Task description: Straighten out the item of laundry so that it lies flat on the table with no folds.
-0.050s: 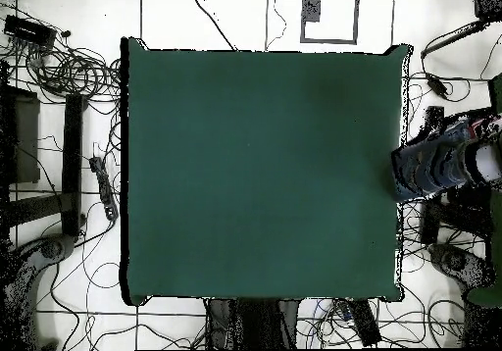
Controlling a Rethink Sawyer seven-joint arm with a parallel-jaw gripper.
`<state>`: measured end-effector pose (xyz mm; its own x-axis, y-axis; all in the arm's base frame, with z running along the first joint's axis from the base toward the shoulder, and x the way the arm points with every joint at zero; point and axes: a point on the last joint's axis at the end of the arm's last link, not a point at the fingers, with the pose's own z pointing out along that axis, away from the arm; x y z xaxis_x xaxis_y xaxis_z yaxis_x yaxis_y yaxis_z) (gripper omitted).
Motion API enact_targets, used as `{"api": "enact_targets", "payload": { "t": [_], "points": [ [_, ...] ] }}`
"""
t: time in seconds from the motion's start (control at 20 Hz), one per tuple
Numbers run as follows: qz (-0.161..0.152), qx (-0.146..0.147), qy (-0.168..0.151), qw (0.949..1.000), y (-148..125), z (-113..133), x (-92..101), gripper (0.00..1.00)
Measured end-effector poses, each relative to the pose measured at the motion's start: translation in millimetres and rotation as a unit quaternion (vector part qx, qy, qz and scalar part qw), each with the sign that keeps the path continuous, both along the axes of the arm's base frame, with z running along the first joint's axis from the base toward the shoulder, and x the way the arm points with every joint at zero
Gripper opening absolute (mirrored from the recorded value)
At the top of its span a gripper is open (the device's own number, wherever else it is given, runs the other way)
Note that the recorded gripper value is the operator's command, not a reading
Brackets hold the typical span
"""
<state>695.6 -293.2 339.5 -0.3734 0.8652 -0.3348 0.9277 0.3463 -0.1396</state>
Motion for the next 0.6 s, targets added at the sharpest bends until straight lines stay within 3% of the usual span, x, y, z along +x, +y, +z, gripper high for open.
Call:
{"api": "enact_targets", "payload": {
  "t": [0.6],
  "points": [
    [0.014, -0.021, -0.005, 0.9997, 43, -11, 0.5, 0.0]
  ]
}}
